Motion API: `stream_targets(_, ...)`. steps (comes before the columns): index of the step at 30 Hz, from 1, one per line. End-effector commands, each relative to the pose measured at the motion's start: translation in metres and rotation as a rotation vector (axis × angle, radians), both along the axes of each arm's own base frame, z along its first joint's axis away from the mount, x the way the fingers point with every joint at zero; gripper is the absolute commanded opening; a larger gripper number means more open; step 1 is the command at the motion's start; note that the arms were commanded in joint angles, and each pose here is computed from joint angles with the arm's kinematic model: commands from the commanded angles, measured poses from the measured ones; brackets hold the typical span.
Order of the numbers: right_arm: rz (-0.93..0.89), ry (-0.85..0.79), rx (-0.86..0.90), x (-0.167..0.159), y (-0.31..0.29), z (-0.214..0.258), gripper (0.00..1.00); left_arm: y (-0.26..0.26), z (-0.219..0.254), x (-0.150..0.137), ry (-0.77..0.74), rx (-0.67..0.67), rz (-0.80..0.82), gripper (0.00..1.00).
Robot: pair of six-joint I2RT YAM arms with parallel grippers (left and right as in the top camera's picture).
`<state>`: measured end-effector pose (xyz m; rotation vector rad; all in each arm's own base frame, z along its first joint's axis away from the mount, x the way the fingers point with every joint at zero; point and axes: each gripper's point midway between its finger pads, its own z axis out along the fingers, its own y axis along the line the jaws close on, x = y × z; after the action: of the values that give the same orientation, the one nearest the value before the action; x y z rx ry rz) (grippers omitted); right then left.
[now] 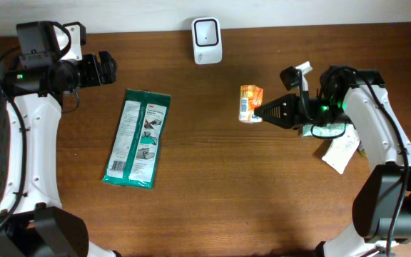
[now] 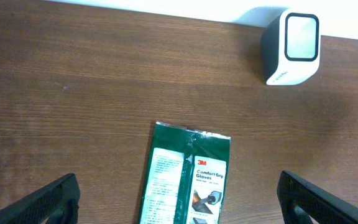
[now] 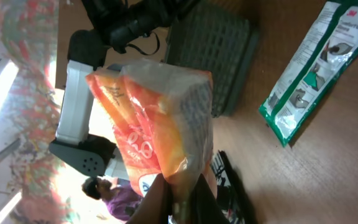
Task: Scan the item barcode
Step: 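Carry the tissue pack right and lift it up, then hold the tissue pack in front of the scanner with the right gripper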
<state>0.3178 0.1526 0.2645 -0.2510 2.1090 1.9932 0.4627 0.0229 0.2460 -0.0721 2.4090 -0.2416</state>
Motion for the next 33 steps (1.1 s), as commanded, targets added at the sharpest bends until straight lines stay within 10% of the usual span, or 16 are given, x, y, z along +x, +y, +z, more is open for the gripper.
stream_targets(1, -0.005, -0.12, -0.02, -0.004, -0.005, 0.004, 0.04, -0.002, 0.012, 0.001, -0.031, -0.001, -0.01, 0.99)
stream_targets(16, 0.016, -0.137, -0.085, -0.005, -0.006, -0.007, 0.04, -0.002, 0.012, 0.001, -0.031, -0.001, -0.01, 0.99)
stream_targets(26, -0.149, 0.185, -0.709, 0.043, -0.008, -0.102, 0.04, -0.002, 0.012, 0.001, -0.031, -0.001, -0.01, 0.99)
stream_targets(33, -0.282, 0.102, -1.031, 0.081, -0.021, -0.06, 0.04, -0.002, 0.012, 0.001, -0.031, -0.001, -0.01, 0.99)
